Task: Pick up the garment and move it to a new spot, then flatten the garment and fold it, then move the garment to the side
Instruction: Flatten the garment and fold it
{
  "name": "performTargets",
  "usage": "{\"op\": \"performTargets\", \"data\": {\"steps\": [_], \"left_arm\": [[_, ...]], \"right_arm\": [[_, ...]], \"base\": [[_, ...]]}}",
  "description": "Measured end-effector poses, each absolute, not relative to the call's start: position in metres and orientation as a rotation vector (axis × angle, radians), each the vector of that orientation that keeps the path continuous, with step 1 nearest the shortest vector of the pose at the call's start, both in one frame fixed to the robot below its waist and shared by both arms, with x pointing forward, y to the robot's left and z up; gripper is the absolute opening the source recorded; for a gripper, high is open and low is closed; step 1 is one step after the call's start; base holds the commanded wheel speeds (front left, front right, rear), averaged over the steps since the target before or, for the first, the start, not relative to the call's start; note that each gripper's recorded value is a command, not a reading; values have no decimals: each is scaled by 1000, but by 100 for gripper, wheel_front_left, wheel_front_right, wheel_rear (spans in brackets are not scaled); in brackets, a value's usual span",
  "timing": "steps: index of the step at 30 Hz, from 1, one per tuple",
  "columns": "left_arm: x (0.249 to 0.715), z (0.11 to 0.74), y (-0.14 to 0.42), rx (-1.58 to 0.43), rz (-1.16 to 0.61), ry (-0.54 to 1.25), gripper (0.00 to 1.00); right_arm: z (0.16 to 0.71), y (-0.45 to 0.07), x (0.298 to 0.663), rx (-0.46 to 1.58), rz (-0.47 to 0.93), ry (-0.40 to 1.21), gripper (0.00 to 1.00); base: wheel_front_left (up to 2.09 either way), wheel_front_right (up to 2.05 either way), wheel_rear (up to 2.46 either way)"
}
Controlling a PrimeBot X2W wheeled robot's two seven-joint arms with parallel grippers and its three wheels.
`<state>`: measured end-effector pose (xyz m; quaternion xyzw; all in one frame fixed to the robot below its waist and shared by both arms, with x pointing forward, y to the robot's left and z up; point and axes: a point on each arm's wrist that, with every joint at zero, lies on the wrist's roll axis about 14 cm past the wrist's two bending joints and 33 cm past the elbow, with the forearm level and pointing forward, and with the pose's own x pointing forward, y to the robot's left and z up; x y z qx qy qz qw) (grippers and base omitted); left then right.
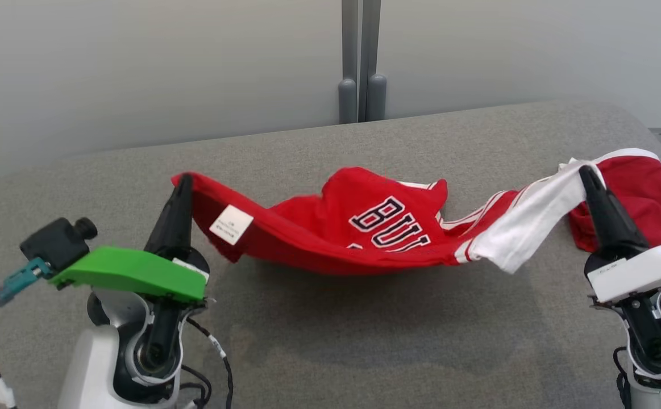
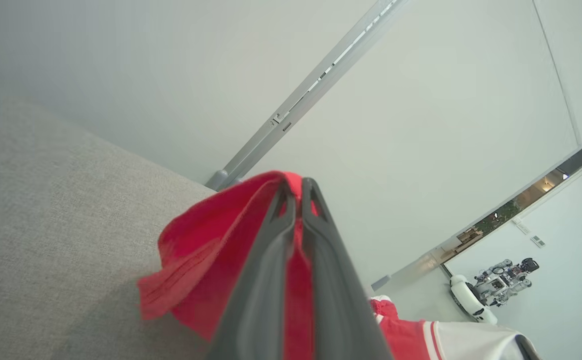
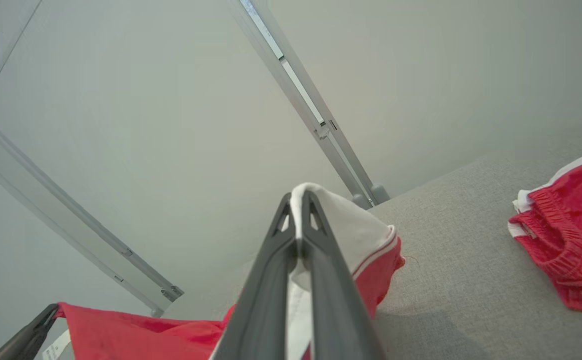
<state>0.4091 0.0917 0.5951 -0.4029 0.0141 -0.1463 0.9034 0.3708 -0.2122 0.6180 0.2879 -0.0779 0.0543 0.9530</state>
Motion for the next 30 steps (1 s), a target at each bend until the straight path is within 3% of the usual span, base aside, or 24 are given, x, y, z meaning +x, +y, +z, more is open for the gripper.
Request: {"op": "performTargets", "data": {"steps": [13,20,24,30], "left_arm": [[382,735,96,-890,-484,-278,0],[380,771,88,-806,-555,-318,0],[397,773,78,-731,-567,-270,0],[447,755,74,-573,-512,-160,0]], "right_arm": [[717,-210,343,597,263,-387,0],[755,-208,334,575,323,-476,0],[761,-203,349,532,333,-444,0],[762,-193,403,489,334,-350,0]], "base": [[0,0,0],[0,0,0],[0,0,0],[0,0,0]]}}
